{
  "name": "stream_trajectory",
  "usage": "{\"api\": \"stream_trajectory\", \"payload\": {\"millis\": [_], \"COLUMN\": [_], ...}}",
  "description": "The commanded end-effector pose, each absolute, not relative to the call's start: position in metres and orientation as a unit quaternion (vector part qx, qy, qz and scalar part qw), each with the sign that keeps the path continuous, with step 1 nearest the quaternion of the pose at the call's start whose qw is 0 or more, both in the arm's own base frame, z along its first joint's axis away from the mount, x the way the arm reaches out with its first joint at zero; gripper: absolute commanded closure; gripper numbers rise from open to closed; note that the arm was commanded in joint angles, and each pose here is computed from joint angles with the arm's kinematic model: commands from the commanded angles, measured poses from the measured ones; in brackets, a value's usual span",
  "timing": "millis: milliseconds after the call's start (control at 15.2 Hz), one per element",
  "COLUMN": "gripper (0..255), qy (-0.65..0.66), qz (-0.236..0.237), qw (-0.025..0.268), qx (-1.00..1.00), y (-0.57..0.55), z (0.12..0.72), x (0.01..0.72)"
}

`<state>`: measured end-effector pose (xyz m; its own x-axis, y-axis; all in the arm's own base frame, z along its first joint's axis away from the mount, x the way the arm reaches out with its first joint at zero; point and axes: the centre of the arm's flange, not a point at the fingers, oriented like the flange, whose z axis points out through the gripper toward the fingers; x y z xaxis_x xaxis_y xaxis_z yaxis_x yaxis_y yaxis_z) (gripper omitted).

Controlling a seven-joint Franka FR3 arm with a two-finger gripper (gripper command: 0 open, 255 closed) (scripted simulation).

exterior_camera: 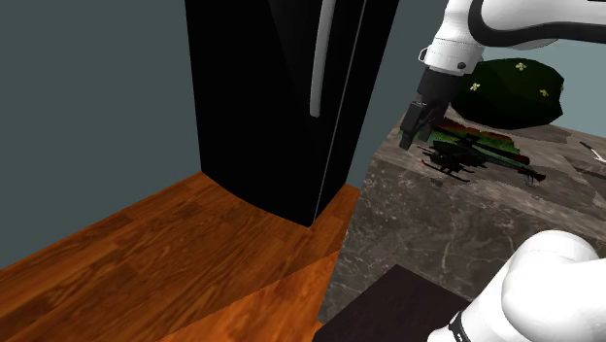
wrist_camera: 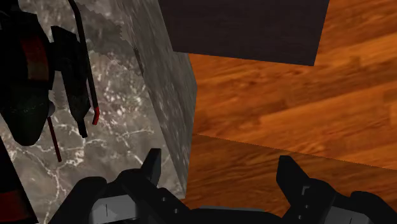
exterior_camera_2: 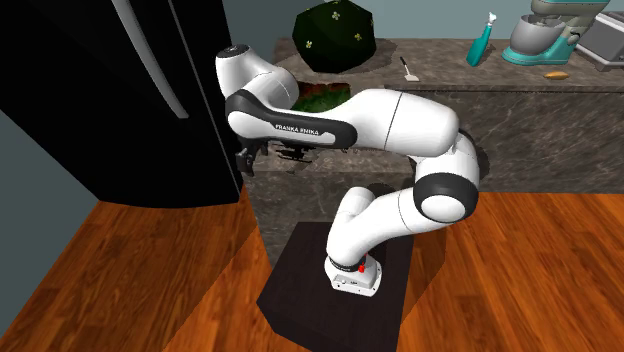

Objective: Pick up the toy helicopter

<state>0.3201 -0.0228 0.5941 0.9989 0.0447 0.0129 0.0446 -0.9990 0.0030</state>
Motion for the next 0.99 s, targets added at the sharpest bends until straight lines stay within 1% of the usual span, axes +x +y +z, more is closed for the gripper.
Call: {"api": "stream_trajectory", "payload": {"millis": [0,924], "gripper": [0,0], "qy": [0.022,0.072], "qz": [0.006,0.001], "qw": [0.001,0.001], "qx": [1.000,0.997], "y": [-0.023,-0.184], "z": [0.594,0.620], "x": [0.320,0.234]}}
